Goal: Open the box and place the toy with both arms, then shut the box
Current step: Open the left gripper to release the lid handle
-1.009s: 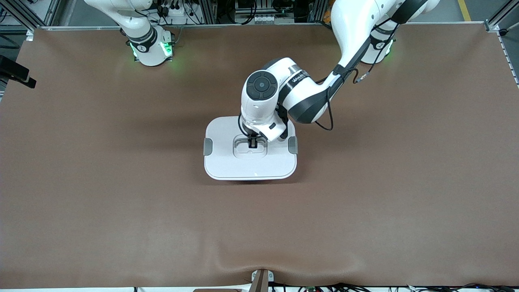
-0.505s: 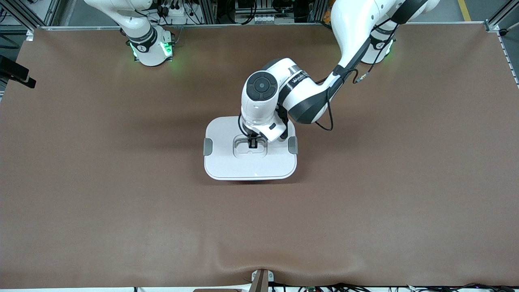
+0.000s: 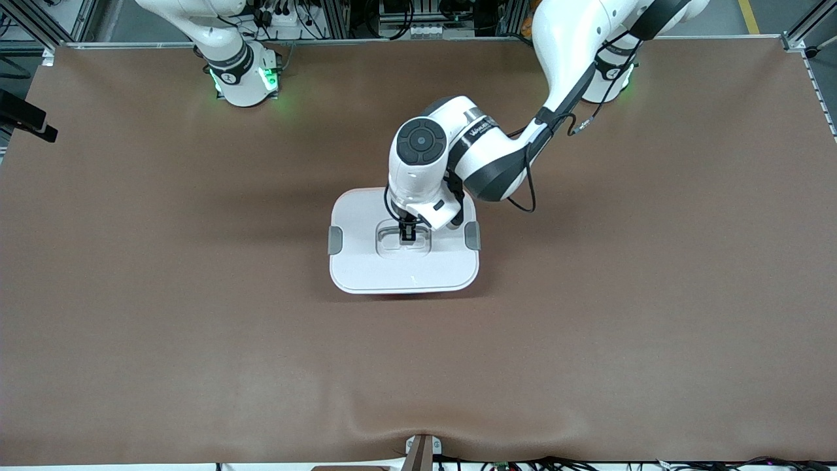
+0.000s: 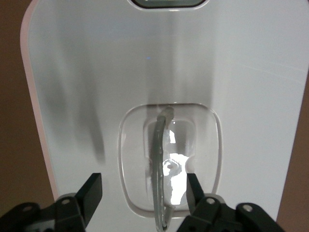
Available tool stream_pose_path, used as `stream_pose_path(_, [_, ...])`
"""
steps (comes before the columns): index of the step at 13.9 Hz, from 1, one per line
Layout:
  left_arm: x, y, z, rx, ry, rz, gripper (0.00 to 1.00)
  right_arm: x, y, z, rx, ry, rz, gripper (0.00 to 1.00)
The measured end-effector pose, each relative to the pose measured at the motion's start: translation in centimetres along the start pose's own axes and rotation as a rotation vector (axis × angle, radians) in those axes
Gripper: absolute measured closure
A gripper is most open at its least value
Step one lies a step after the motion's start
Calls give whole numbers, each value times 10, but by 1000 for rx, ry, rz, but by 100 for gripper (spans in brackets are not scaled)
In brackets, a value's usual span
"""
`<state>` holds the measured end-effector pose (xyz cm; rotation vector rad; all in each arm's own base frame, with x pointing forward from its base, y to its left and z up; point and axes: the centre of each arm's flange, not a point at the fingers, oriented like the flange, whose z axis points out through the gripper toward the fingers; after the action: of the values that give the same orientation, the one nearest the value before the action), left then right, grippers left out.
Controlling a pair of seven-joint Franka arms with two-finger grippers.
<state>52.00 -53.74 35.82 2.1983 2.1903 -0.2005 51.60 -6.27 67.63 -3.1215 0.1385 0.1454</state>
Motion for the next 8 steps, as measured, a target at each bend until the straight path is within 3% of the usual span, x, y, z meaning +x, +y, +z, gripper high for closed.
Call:
stream_pose_path(2, [0,0,0,-1,-1,0,0,0,0,0,0,0,0,0])
stream_pose_path(8, [3,9,-30,-45,-30,21,0,0,0,0,0,0,0,0])
